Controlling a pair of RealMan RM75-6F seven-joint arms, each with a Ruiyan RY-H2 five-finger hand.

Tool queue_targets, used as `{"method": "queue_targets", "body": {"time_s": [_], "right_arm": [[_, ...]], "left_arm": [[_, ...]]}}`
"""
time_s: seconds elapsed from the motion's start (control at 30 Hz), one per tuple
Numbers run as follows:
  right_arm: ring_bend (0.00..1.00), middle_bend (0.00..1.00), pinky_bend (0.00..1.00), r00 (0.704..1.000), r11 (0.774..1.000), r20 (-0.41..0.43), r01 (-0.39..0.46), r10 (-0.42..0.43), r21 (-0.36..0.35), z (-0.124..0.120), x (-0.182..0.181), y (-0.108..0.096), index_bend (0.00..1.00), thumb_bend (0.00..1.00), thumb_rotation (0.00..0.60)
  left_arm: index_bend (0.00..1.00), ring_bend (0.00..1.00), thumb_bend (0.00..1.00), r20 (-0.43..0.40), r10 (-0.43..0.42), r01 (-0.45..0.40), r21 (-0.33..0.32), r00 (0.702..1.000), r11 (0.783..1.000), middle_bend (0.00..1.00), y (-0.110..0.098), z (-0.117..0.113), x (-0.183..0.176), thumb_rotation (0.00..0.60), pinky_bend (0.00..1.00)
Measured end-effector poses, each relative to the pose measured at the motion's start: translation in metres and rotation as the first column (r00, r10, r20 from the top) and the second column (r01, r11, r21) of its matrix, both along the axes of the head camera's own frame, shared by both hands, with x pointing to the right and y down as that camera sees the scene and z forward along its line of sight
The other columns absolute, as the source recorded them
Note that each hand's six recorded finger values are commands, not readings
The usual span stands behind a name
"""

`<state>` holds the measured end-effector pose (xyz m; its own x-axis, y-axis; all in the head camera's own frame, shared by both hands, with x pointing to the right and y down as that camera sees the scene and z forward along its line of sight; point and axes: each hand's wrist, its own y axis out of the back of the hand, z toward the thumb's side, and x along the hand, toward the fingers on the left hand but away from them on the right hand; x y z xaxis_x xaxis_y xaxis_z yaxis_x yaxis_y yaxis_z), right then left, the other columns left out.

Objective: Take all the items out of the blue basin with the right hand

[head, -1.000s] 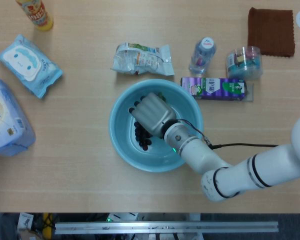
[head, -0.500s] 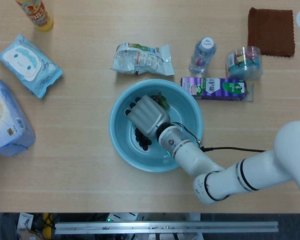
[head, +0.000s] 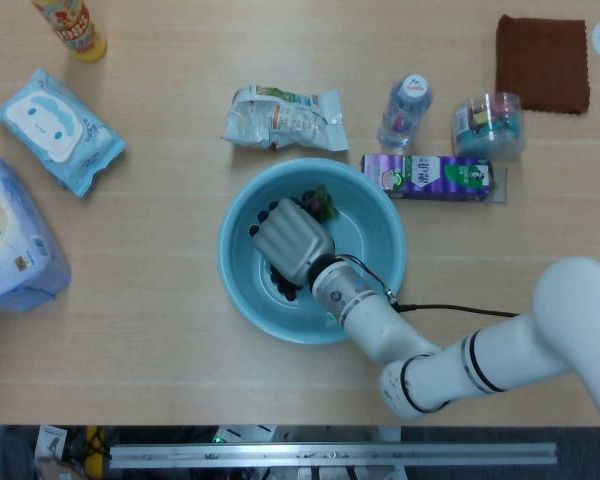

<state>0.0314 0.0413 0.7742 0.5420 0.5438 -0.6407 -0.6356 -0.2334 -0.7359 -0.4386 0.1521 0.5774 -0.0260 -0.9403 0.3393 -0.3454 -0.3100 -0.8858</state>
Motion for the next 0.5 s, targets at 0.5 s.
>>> {"method": "queue_targets", "body": {"time_s": [0.5], "right_arm": [[0.4,0.38,0.64,1.0,1.0,-0.031,-0.001,0.002,0.025,0.0072,0.0064,0.0002,0.37,0.24,0.6]], "left_arm": [[0.1,0.12,0.05,-0.003,0.0,0.0,-0.006,1.0,1.0,0.16,0.0005,0.0002,0.0001,0.6,0.17]]}}
